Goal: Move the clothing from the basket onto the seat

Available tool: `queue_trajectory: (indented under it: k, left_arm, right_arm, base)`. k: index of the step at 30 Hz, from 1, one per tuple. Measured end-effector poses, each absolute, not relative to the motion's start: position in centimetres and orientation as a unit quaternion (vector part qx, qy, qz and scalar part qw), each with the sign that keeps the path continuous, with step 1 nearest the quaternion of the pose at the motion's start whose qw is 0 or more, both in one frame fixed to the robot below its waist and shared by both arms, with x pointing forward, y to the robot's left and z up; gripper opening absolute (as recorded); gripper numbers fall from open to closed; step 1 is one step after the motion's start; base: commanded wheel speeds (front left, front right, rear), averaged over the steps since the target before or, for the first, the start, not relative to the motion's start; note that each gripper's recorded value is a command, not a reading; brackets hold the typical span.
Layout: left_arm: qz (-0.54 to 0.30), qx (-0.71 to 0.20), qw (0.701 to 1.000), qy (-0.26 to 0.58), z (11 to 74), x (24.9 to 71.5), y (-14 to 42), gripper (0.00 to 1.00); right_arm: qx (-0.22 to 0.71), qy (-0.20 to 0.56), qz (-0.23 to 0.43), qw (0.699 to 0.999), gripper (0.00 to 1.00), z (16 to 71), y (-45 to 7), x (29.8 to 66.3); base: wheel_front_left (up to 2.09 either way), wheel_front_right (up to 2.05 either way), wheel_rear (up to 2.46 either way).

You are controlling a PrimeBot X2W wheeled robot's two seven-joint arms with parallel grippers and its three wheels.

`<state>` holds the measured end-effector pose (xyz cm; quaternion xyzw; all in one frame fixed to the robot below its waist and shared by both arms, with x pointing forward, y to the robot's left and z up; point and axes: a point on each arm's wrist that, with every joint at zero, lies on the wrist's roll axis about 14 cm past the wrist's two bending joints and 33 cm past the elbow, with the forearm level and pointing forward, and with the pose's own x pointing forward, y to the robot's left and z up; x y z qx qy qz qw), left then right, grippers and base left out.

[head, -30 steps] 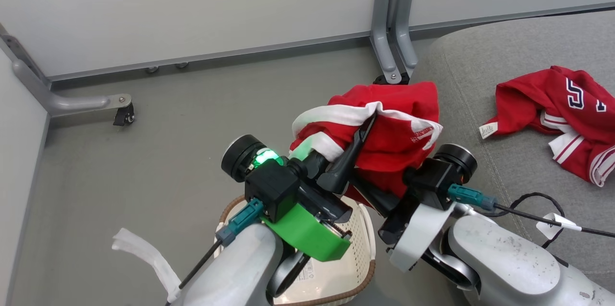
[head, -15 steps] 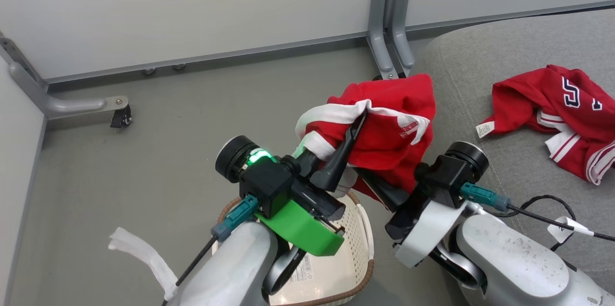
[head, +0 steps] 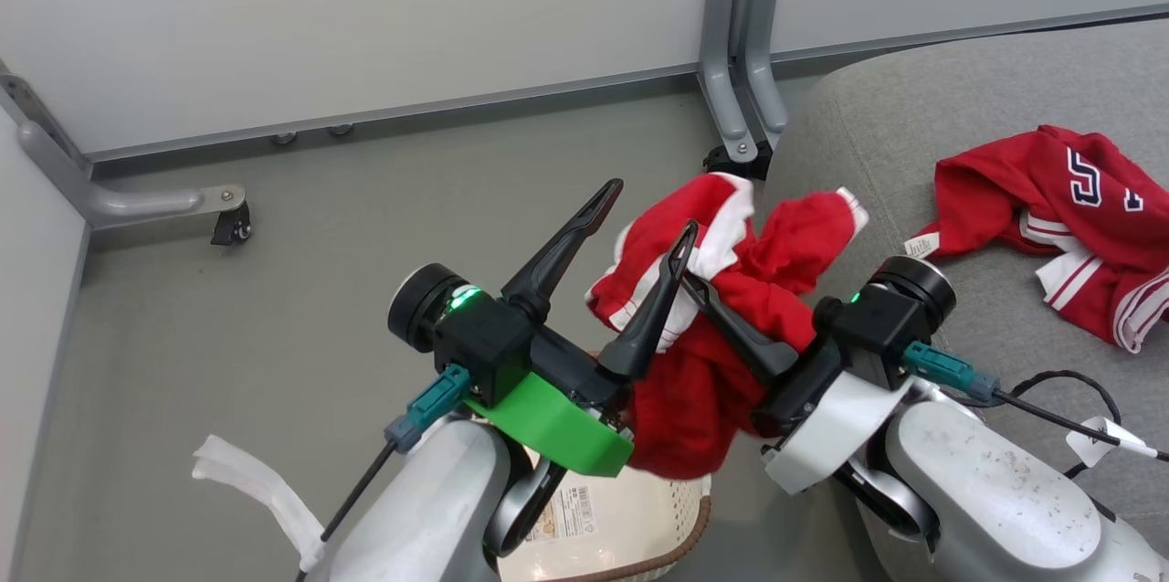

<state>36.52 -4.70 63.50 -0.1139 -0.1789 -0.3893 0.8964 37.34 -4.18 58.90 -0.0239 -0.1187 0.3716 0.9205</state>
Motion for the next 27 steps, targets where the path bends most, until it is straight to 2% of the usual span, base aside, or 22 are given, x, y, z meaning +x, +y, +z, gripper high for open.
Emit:
queue_trajectory:
  k: [13,27]
  left_arm:
    - [-0.356,-0.105,0.914,-0.162,61.7,36.7,-2.9,1.0]
    - [-0.319,-0.087,0.936,-0.118,58.0,36.3,-0.1,1.0]
  right_arm:
    - [-0.043,-0.18,0.341,0.922,0.0,62.1,-5.5,37.3]
    - [-0.047,-0.205,0.297,0.932,0.0,63.3,-7.9,37.0]
  base:
    - [0.0,0.0,0.0]
    - [0.0,0.0,0.0]
